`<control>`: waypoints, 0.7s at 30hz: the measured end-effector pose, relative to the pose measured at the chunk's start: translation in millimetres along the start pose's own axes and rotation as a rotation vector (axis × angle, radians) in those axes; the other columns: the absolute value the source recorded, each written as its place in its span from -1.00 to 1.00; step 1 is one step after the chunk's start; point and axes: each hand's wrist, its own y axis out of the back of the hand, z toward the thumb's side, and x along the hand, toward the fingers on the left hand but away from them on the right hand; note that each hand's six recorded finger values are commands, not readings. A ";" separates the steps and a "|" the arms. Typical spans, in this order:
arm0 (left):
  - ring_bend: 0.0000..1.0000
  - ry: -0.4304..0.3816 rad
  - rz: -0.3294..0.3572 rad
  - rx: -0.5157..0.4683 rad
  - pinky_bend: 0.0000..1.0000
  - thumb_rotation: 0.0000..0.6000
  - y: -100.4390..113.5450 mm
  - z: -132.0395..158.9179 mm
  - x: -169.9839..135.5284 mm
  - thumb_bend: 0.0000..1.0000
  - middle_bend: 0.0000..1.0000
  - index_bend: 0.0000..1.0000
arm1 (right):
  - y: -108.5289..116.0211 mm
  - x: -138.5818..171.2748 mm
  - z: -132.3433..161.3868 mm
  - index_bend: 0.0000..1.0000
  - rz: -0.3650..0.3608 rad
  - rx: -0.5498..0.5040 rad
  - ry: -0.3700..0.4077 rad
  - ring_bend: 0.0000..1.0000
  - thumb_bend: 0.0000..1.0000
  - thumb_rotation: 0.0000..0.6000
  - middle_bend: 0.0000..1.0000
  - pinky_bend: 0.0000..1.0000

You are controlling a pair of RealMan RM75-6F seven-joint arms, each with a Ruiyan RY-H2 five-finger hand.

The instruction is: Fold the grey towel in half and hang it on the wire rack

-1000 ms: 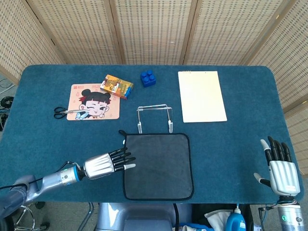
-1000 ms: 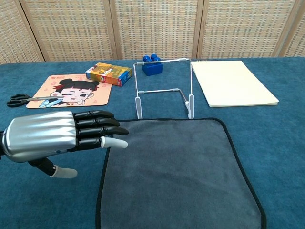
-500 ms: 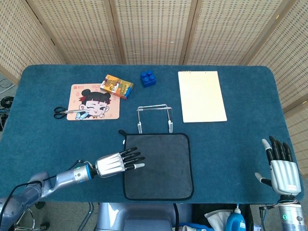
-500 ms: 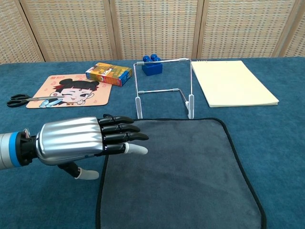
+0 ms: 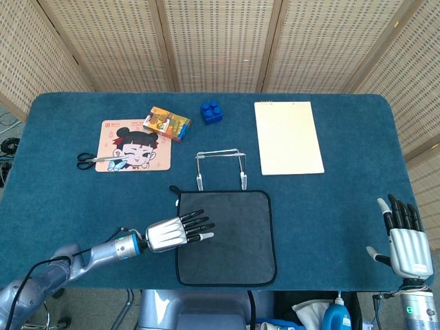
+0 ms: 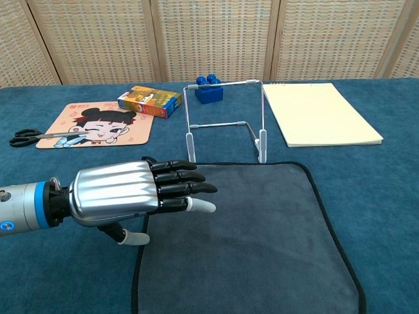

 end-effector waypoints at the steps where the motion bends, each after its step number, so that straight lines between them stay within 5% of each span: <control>1: -1.00 0.003 -0.001 -0.001 -1.00 1.00 -0.3 -0.5 -0.1 -0.44 -1.00 -0.82 | 0.1 0.0 -0.1 -1.00 0.000 -0.001 0.000 -1.00 -1.00 1.00 -1.00 -1.00; 21: -1.00 0.038 0.000 -0.008 -1.00 1.00 -2.9 -7.8 -7.1 -0.41 -1.00 -0.79 | 0.1 -0.6 -0.8 -1.00 0.003 -0.004 -0.004 -1.00 -1.00 1.00 -1.00 -1.00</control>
